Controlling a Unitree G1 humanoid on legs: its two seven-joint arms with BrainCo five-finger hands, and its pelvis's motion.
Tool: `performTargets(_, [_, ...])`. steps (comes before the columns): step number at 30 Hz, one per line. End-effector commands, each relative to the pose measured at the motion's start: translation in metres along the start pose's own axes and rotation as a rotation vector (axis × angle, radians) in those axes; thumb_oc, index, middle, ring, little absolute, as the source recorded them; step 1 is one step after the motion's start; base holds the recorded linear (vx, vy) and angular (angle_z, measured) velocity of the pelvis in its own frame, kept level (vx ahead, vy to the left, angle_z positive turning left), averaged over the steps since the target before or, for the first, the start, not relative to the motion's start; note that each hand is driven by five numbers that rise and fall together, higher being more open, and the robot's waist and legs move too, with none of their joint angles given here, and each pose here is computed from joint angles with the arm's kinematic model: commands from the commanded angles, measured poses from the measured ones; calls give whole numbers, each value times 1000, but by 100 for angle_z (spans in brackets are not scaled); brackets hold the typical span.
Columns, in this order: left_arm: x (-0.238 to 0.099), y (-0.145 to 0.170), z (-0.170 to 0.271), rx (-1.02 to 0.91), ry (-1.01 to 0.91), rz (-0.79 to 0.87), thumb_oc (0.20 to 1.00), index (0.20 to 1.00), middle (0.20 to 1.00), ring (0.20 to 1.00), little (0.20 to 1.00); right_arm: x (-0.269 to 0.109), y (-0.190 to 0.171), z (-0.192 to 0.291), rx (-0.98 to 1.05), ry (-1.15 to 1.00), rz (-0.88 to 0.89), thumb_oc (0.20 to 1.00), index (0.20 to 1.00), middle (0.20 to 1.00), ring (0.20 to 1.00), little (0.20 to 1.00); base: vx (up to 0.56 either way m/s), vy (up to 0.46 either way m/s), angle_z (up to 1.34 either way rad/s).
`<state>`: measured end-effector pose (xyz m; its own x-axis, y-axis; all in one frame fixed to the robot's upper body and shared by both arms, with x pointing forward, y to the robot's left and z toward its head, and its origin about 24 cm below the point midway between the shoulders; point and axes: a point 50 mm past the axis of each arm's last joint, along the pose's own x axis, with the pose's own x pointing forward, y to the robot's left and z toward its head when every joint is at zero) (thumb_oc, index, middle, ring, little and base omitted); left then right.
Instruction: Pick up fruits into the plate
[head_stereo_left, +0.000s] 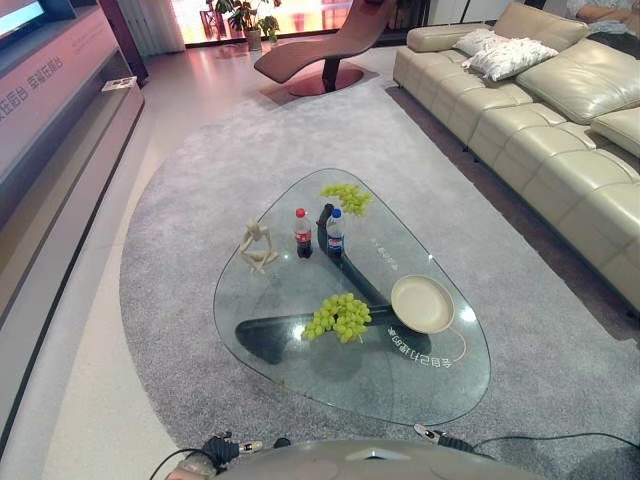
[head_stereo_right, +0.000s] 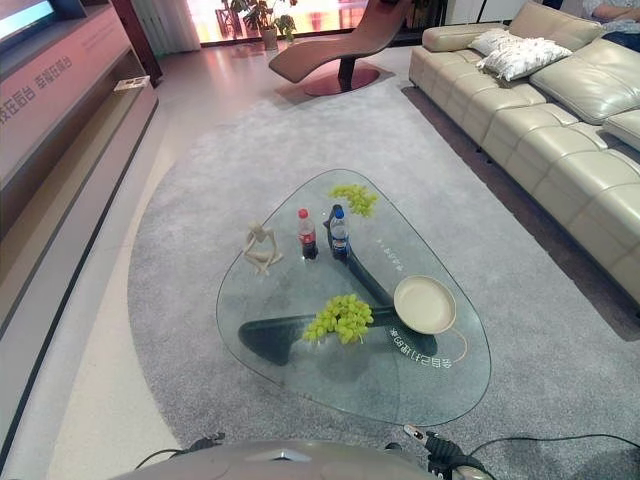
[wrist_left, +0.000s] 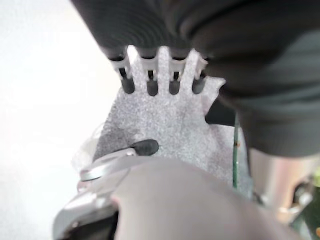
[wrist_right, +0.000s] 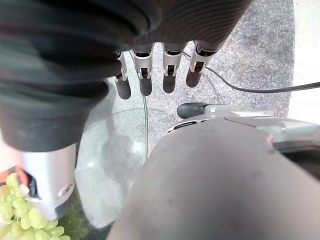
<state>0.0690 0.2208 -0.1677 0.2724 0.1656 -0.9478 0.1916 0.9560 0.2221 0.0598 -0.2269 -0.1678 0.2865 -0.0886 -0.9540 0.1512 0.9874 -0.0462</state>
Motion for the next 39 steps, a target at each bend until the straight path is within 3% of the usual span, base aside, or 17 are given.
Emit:
performTargets(1, [3,2,27,45,-50,26,1000,1000,1000,1000,1000,6,18,28,-64,-53,35,1000,1000,1000,1000,1000,0,0,0])
performTargets(14, [2,5,69,107,-208,97,1000,1000,1000,1000,1000,6,17,58,-87,-135,34,1000,1000,1000,1000,1000,-24,-7,-3])
performTargets(26, [-37,42,201,177,-652,407,1000,1000,1000,1000,1000,-5,6,136,-124,-358,41,1000,1000,1000,1000,1000,-83,24,-9])
performTargets(29, [-73,81,257,233,-830,584,1000,1000,1000,1000,1000,-14,12,172,-127,-456,59,1000,1000,1000,1000,1000,-156,-7,-17])
performTargets(39, [-182,141,351,316,-1083,919,1000,1000,1000,1000,1000,-31,33,217,-87,-611,105,1000,1000,1000,1000,1000,-84,-48,-10])
